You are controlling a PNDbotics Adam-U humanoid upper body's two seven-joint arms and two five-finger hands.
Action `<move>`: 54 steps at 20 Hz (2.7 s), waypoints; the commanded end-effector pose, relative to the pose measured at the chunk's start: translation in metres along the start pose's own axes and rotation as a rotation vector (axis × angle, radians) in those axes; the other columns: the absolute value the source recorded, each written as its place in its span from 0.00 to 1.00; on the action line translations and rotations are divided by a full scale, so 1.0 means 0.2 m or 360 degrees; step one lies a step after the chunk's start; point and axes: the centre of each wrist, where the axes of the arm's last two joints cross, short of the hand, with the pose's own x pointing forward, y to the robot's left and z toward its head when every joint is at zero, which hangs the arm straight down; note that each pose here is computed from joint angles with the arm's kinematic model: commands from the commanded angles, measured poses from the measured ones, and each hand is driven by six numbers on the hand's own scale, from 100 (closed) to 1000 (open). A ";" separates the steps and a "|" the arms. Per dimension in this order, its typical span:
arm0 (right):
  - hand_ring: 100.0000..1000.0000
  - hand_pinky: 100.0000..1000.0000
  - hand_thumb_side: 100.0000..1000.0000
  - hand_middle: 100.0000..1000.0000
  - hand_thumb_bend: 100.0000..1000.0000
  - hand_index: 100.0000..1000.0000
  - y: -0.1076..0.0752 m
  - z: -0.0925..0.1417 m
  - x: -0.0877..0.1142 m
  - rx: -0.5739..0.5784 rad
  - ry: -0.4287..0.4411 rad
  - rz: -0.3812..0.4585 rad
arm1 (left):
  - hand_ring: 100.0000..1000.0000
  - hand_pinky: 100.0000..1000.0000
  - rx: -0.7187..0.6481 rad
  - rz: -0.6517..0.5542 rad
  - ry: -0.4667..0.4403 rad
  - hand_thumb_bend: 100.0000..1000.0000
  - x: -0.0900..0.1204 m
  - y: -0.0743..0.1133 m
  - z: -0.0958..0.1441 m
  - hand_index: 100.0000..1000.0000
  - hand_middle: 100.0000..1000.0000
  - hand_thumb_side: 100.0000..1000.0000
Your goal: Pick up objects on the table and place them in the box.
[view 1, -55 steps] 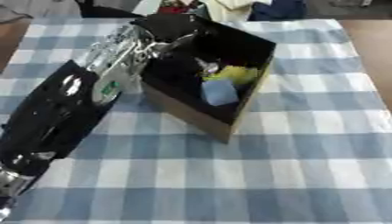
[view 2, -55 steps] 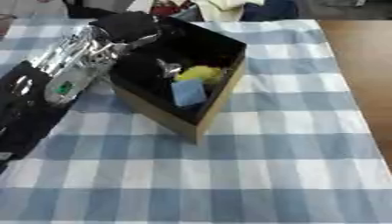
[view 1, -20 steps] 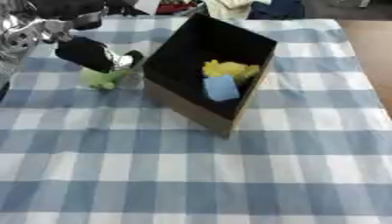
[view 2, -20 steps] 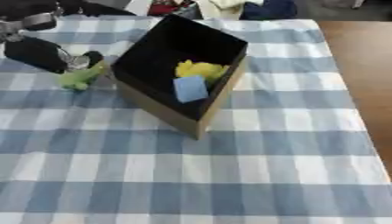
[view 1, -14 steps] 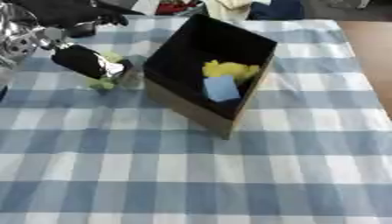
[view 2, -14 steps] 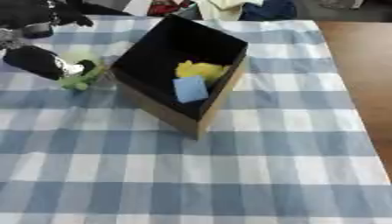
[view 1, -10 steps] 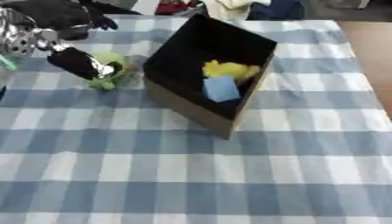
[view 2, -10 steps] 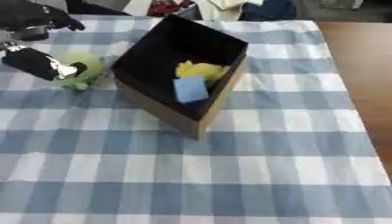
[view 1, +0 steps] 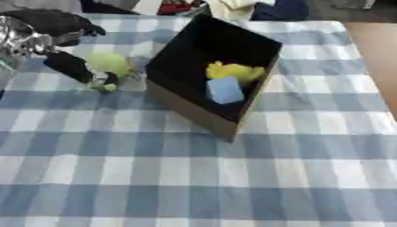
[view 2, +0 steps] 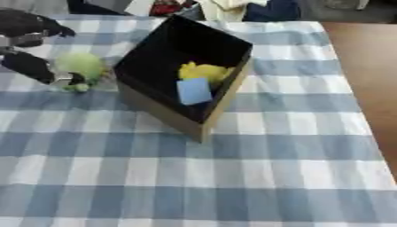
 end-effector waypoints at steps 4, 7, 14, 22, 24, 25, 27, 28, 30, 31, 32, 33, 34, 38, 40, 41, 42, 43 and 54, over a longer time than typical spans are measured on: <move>0.89 0.98 0.62 0.72 0.00 0.79 -0.02 -0.04 0.04 0.0014 -0.0057 0.0013 | 0.94 0.85 -0.0007 -0.0001 0.0071 0.52 -0.07 0.01 0.00 1.00 0.89 0.79; 0.89 0.98 0.62 0.72 0.00 0.79 -0.02 -0.04 0.05 0.0014 -0.0061 0.0004 | 0.93 0.85 -0.0022 -0.0017 0.0106 0.45 -0.07 -0.01 -0.03 1.00 0.88 0.68; 0.89 0.98 0.62 0.72 0.00 0.79 -0.01 -0.05 0.05 0.0020 -0.0068 -0.0005 | 0.92 0.84 -0.0046 -0.0013 0.0122 0.37 -0.08 -0.05 -0.08 1.00 0.88 0.58; 0.89 0.99 0.62 0.72 0.00 0.79 -0.02 -0.05 0.05 0.0025 -0.0072 -0.0010 | 0.91 0.83 -0.0050 -0.0020 0.0130 0.33 -0.07 -0.08 -0.12 1.00 0.87 0.48; 0.89 0.99 0.62 0.71 0.00 0.79 -0.01 -0.05 0.05 0.0026 -0.0071 -0.0012 | 0.90 0.82 -0.0041 -0.0031 0.0147 0.34 -0.07 -0.08 -0.12 1.00 0.86 0.46; 0.89 0.99 0.62 0.71 0.00 0.79 -0.01 -0.05 0.05 0.0028 -0.0072 -0.0014 | 0.90 0.82 -0.0037 -0.0038 0.0154 0.34 -0.07 -0.08 -0.13 1.00 0.86 0.46; 0.89 0.99 0.62 0.71 0.00 0.79 -0.01 -0.06 0.05 0.0030 -0.0075 -0.0019 | 0.89 0.80 -0.0016 -0.0060 0.0182 0.34 -0.07 -0.08 -0.13 1.00 0.84 0.43; 0.89 0.99 0.62 0.71 0.00 0.78 -0.01 -0.06 0.05 0.0030 -0.0076 -0.0020 | 0.89 0.80 0.0001 -0.0074 0.0205 0.33 -0.06 -0.08 -0.13 0.99 0.83 0.42; 0.90 0.99 0.62 0.71 0.00 0.78 -0.01 -0.06 0.05 0.0031 -0.0078 -0.0021 | 0.88 0.78 0.0030 -0.0100 0.0238 0.29 -0.06 -0.09 -0.14 0.96 0.81 0.39; 0.90 0.99 0.62 0.71 0.00 0.78 -0.01 -0.06 0.05 0.0031 -0.0078 -0.0020 | 0.87 0.77 0.0044 -0.0106 0.0251 0.27 -0.06 -0.09 -0.15 0.94 0.80 0.39; 0.90 0.99 0.62 0.71 0.00 0.78 -0.01 -0.06 0.05 0.0031 -0.0078 -0.0019 | 0.86 0.77 0.0058 -0.0108 0.0260 0.24 -0.05 -0.09 -0.15 0.92 0.79 0.39; 0.90 0.99 0.62 0.71 0.00 0.78 -0.01 -0.06 0.05 0.0031 -0.0078 -0.0018 | 0.86 0.77 0.0067 -0.0104 0.0264 0.21 -0.05 -0.09 -0.15 0.92 0.78 0.38; 0.90 0.99 0.62 0.71 0.00 0.78 -0.01 -0.06 0.05 0.0032 -0.0078 -0.0018 | 0.86 0.76 0.0076 -0.0101 0.0267 0.17 -0.05 -0.09 -0.15 0.91 0.77 0.37; 0.90 0.99 0.62 0.71 0.00 0.78 -0.01 -0.06 0.05 0.0030 -0.0069 -0.0020 | 0.84 0.75 0.0092 -0.0078 0.0254 0.00 -0.05 -0.09 -0.15 0.89 0.74 0.29; 0.90 0.99 0.62 0.71 0.00 0.78 -0.01 -0.05 0.05 0.0030 -0.0064 -0.0023 | 0.83 0.74 0.0099 -0.0069 0.0248 0.00 -0.04 -0.08 -0.15 0.88 0.72 0.26; 0.90 0.99 0.62 0.71 0.00 0.78 -0.01 -0.05 0.05 0.0029 -0.0062 -0.0024 | 0.83 0.74 0.0103 -0.0064 0.0245 0.00 -0.04 -0.08 -0.15 0.87 0.72 0.26; 0.90 0.99 0.62 0.71 0.00 0.78 -0.01 -0.05 0.05 0.0029 -0.0059 -0.0025 | 0.82 0.73 0.0109 -0.0060 0.0243 0.00 -0.04 -0.07 -0.15 0.86 0.71 0.25; 0.90 0.99 0.63 0.71 0.00 0.78 -0.01 -0.05 0.04 0.0029 -0.0056 -0.0026 | 0.82 0.72 0.0116 -0.0056 0.0242 0.00 -0.04 -0.07 -0.14 0.86 0.71 0.25; 0.90 0.99 0.63 0.71 0.00 0.78 -0.01 -0.03 0.04 0.0023 -0.0032 -0.0035 | 0.78 0.69 0.0230 0.0014 0.0191 0.00 -0.02 0.03 -0.07 0.85 0.67 0.24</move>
